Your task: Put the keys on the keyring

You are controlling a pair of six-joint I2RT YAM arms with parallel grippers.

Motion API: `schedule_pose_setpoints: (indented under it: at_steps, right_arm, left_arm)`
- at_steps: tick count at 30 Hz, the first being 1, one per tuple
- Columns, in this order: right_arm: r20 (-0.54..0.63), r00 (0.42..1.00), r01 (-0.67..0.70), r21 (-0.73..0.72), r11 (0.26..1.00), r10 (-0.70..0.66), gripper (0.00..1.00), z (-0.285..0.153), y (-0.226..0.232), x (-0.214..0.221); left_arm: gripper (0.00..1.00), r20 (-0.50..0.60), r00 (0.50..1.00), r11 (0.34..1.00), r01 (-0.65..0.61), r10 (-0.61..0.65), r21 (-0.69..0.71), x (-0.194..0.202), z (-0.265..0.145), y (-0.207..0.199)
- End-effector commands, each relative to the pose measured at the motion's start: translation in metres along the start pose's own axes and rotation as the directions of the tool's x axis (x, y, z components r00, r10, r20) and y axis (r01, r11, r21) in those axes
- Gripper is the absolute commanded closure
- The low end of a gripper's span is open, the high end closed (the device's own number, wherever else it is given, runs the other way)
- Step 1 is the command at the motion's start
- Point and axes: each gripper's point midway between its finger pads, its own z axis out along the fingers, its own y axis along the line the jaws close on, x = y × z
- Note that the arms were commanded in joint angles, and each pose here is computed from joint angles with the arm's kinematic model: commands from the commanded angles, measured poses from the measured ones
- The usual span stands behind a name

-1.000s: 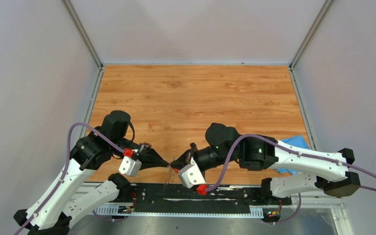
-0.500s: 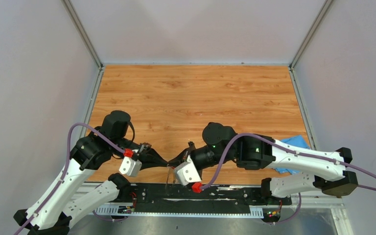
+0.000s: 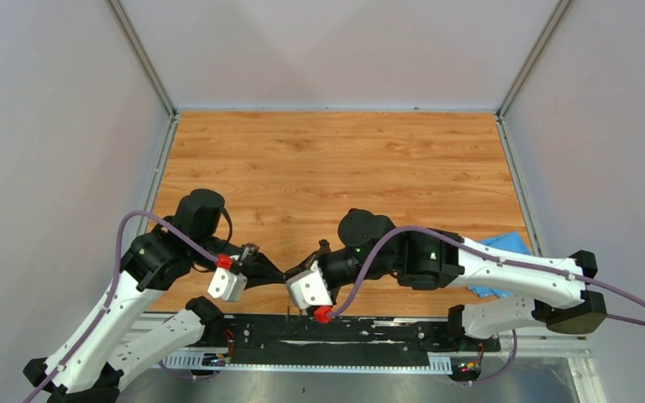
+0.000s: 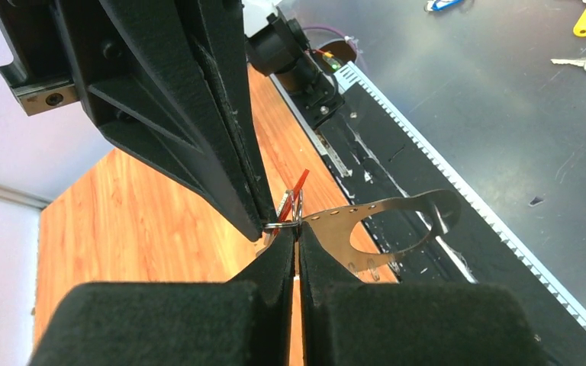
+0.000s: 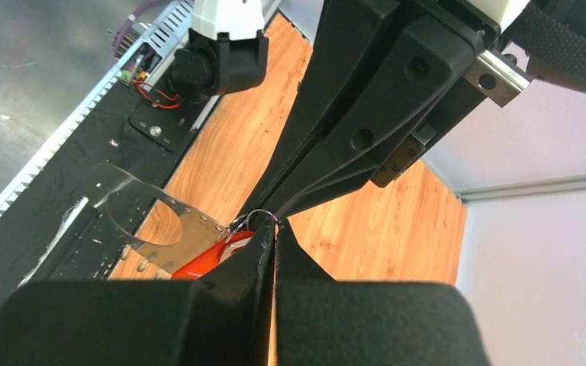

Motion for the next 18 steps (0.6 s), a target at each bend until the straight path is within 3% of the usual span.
schedule_pose_setpoints:
  at_steps: [1, 9, 15, 18]
  right_arm:
    - [-0.085, 0.995, -0.042, 0.060, 0.997, 0.047, 1.00, -0.002, -0.014, 0.013]
    - [-0.124, 0.988, -0.085, 0.092, 0.992, 0.096, 1.00, 0.001, -0.021, 0.019]
    - [-0.104, 0.988, -0.101, 0.094, 0.990, 0.110, 0.99, 0.003, -0.025, 0.012]
    - [-0.091, 0.989, -0.109, 0.083, 0.991, 0.116, 0.94, 0.004, -0.024, 0.009]
  left_arm:
    - [1.00, 0.018, 0.999, 0.999, -0.035, 0.035, -0.013, -0.019, -0.003, 0.011]
    - [1.00, -0.015, 1.000, 0.999, -0.016, 0.015, -0.040, -0.020, -0.006, 0.018]
    - [1.00, -0.028, 0.996, 0.994, -0.090, 0.088, -0.061, -0.029, -0.011, 0.024]
    - [1.00, -0.033, 0.989, 0.987, -0.147, 0.145, -0.065, -0.032, -0.012, 0.026]
